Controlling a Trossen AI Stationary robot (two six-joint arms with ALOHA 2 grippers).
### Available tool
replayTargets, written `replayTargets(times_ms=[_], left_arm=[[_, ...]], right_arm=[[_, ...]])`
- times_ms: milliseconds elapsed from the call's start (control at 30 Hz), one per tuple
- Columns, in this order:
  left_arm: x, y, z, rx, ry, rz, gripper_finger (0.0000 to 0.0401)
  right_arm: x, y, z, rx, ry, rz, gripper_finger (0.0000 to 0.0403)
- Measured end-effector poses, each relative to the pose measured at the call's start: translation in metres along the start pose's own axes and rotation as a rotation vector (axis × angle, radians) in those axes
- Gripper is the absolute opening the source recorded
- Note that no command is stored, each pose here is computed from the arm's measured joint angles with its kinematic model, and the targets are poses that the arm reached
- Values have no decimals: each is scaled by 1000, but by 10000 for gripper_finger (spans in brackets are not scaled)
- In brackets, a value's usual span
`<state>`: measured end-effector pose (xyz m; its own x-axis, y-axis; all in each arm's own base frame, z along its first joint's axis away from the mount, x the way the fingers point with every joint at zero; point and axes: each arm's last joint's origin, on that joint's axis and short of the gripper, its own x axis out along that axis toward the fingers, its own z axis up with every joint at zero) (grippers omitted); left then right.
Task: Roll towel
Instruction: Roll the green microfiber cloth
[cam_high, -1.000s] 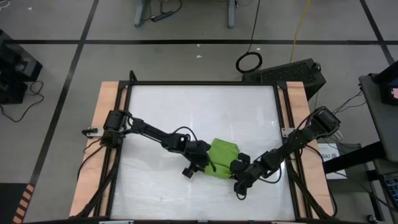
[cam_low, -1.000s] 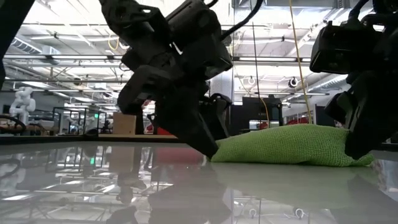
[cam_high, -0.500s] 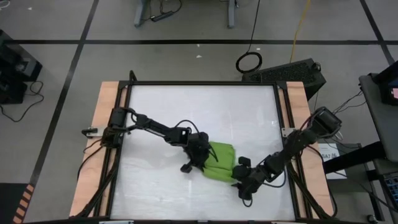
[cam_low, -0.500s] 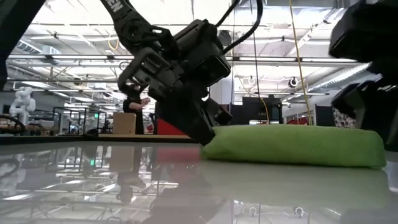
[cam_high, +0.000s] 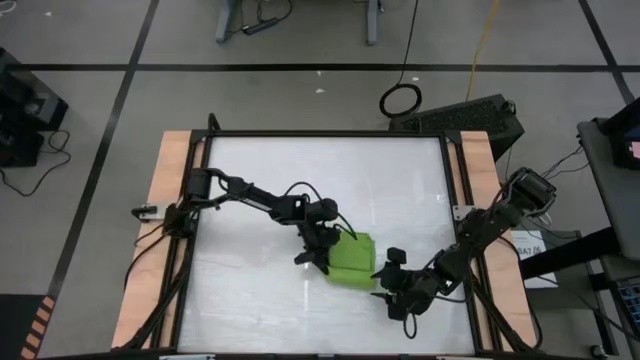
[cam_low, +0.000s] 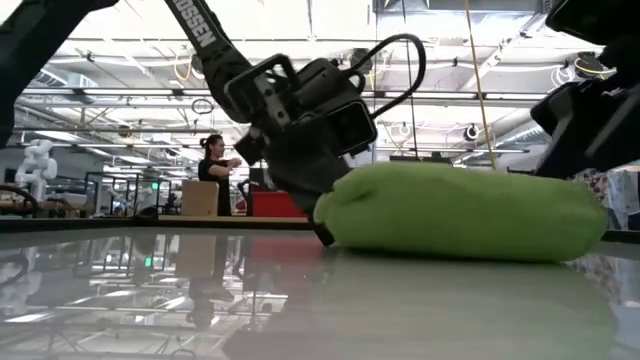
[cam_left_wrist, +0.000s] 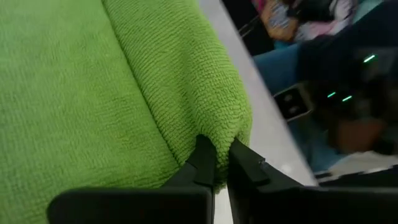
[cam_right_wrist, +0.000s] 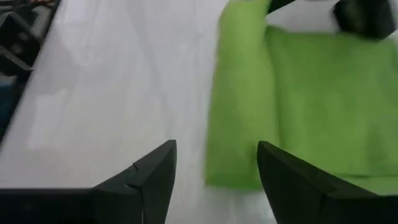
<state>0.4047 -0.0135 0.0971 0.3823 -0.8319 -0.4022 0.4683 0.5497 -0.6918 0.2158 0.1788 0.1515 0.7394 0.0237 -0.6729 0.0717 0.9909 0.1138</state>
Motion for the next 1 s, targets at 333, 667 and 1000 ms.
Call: replayTargets(times_ms=[333, 667, 1000], left_arm=[[-15, 10, 9, -182, -34, -8, 18], [-21, 17, 2, -269, -18, 104, 18], [-22, 17, 0, -297, -3, 112, 18]], right_arm=[[1, -4, 3, -59, -61, -84, 215], [1, -5, 1, -124, -48, -106, 215], [16, -11, -19, -209, 64, -207, 215]])
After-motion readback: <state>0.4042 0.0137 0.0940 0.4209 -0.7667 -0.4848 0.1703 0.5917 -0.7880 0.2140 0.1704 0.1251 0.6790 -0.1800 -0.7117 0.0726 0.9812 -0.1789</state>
